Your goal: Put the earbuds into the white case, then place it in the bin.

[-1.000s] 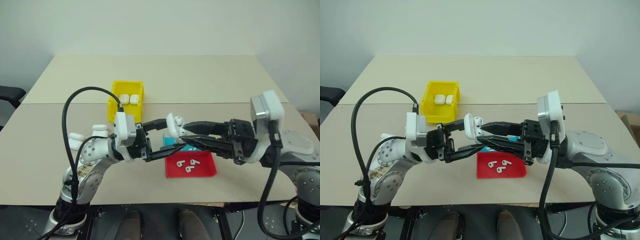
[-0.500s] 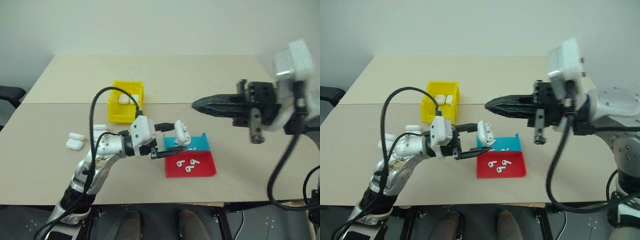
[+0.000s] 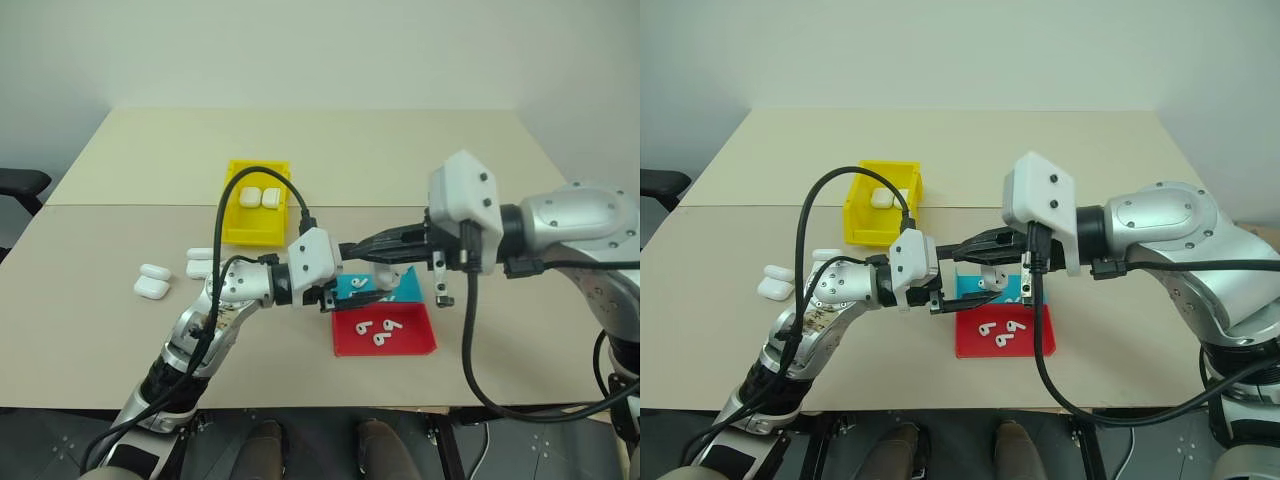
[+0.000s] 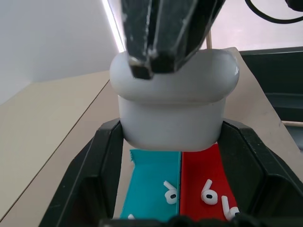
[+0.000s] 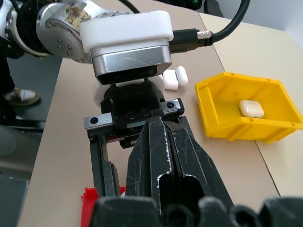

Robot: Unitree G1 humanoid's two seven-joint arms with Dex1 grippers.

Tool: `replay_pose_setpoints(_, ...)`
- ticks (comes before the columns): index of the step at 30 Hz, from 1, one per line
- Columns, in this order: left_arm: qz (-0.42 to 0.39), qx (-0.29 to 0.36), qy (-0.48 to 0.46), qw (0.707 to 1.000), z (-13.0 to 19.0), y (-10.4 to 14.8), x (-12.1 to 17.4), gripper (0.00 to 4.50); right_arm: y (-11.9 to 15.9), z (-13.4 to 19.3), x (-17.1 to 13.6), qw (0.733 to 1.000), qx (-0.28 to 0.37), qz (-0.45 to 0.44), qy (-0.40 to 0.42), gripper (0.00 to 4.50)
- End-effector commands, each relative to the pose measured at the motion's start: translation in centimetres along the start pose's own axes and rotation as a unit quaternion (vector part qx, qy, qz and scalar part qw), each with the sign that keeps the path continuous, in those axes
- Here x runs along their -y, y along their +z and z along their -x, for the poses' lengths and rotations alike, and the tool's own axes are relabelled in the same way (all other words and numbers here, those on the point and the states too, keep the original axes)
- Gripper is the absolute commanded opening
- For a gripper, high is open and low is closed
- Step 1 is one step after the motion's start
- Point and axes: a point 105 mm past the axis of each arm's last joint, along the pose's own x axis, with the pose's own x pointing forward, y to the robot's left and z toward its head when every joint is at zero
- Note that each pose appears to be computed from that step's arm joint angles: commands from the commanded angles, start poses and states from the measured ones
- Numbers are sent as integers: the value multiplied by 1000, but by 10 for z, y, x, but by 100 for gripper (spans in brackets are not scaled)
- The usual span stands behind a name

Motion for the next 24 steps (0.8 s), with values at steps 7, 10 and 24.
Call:
replay_pose_setpoints(7, -7, 74, 23, 997, 6, 20, -3, 273, -18, 10, 0, 996, -67, 51, -16, 3)
replay_pose_setpoints(10, 1, 84, 29, 996, 8, 21, -4, 273, -8, 15, 4, 998, -37, 51, -27, 3)
replay_pose_setpoints(24, 30, 29, 481, 876, 51, 14, -148, 273, 11, 73, 28, 968, 137, -72, -200, 3)
